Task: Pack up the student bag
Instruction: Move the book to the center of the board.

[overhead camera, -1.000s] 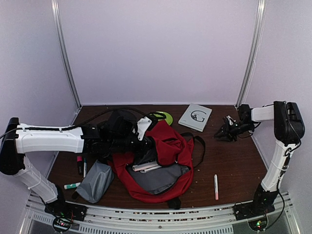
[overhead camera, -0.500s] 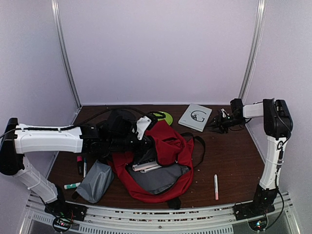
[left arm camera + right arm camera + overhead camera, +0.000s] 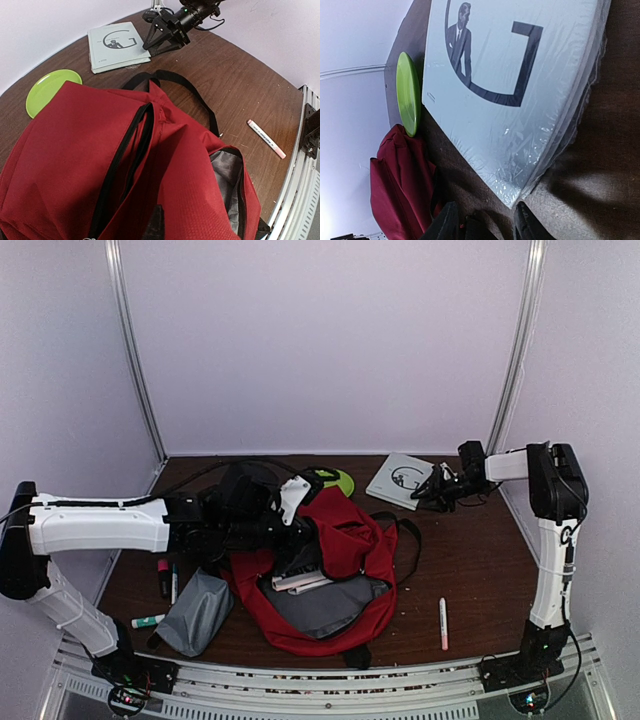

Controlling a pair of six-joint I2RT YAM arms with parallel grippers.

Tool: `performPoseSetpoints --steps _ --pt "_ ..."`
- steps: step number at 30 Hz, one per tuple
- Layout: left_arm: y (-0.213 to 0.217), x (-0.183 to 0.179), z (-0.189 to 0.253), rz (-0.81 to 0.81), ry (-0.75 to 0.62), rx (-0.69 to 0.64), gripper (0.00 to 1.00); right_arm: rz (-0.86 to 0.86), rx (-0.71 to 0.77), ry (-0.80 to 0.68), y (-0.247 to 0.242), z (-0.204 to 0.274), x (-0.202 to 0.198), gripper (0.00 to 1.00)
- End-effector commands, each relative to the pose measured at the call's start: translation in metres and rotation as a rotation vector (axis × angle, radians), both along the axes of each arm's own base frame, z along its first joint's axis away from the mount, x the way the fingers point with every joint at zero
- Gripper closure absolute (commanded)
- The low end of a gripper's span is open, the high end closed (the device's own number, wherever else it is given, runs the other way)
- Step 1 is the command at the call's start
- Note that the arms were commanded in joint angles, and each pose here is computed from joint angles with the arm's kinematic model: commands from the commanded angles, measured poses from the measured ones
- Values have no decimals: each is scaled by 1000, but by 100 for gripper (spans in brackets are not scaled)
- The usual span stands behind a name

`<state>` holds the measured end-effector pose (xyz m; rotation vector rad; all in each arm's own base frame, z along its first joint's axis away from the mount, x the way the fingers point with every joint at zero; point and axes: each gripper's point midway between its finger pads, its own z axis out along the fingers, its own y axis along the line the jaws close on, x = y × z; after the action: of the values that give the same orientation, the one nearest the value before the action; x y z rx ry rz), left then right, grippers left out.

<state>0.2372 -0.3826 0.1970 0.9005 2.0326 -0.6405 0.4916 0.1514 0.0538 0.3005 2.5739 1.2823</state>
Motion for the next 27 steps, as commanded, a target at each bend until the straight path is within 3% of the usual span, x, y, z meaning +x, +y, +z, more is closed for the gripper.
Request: performPoseSetpoints --steps 1,12,27 --pt "-6 8 26 10 -33 -59 100 -17 -6 12 -1 -5 2 62" --pt "-7 9 21 11 -29 -47 100 5 40 66 8 -19 2 62" --pt "-15 11 14 -2 -24 -31 100 26 99 89 16 -22 -3 69"
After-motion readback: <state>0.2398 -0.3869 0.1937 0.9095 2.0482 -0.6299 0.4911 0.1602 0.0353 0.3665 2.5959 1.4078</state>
